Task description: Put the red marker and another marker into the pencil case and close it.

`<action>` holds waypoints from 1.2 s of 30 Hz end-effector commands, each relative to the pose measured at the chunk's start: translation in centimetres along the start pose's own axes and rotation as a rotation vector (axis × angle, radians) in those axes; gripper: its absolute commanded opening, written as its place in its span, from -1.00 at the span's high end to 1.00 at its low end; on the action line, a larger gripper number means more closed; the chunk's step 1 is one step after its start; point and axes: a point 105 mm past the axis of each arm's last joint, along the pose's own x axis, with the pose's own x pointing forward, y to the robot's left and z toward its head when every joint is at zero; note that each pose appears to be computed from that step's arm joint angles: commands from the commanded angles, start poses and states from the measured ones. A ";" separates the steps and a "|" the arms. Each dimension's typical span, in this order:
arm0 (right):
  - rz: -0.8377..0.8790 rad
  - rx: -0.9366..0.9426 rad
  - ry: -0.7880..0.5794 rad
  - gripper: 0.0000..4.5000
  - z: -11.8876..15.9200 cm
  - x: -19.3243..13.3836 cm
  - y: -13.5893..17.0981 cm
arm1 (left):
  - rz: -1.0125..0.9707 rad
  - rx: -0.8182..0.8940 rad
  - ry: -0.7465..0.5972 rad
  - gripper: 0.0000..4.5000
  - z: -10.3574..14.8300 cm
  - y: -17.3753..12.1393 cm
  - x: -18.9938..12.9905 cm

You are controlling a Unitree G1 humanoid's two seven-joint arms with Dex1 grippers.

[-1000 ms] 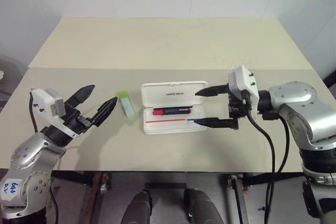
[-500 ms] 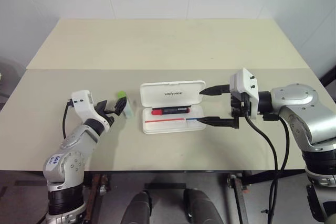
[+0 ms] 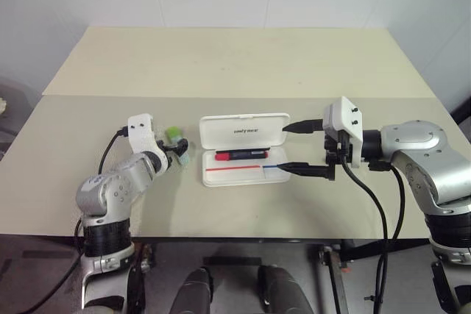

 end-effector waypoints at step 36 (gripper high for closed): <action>-0.064 -0.035 -0.004 -1.00 0.6 -0.9 -0.4 | 0.037 0.132 -0.324 0.81 8.5 3.2 -2.3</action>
